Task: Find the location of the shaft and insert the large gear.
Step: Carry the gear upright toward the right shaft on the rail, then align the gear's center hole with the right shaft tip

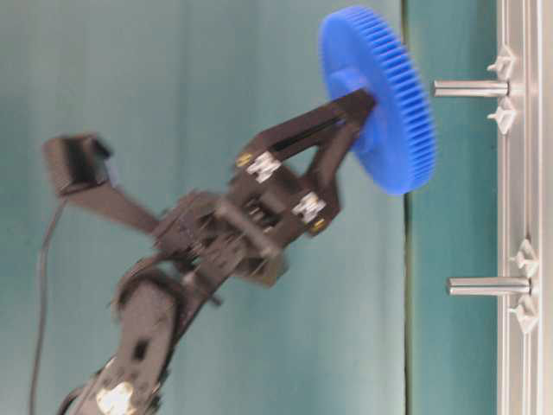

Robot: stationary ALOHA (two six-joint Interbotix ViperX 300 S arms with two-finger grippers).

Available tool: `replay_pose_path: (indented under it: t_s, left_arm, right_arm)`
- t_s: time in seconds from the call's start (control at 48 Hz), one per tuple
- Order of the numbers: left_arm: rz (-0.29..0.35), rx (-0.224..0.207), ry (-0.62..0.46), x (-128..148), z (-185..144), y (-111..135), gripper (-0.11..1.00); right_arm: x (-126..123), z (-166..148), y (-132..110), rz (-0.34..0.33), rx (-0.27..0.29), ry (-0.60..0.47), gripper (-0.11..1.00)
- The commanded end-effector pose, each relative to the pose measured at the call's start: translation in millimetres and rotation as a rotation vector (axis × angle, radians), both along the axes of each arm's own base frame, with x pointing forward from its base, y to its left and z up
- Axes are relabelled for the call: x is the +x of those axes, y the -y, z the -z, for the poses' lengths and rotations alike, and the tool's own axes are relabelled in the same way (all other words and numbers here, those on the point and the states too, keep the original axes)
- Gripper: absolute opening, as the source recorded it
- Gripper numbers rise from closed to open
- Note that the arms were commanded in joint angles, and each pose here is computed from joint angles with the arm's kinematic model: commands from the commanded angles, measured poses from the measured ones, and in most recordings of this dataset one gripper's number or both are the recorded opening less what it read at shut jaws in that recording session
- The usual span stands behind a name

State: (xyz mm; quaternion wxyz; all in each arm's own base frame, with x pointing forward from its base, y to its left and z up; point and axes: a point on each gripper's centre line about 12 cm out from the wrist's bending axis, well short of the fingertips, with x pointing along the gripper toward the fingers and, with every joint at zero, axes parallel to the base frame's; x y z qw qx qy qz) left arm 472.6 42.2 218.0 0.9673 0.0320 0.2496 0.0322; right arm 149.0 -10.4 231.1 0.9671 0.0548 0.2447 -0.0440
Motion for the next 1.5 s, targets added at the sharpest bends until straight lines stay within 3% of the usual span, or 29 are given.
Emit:
replay_pose_path:
  t_s: [0.0,0.396,0.958,1.478]
  left_arm:
    - [-0.008,0.006,0.055,10,-17,-5,0.71]
    - [-0.013,-0.001,-0.063,20,13,-9,0.71]
    - [-0.037,-0.003,-0.1,26,16,-22,0.71]
    - [-0.059,-0.025,-0.263,13,31,-30,0.72]
  right_arm:
    - [1,-2,1,0.011,0.005,0.003,0.14]
    - [-3,-5,4,0.03,0.004,0.033,0.14]
    - [-3,-4,4,0.033,0.002,0.031,0.14]
    - [-4,2,4,0.033,0.003,0.023,0.14]
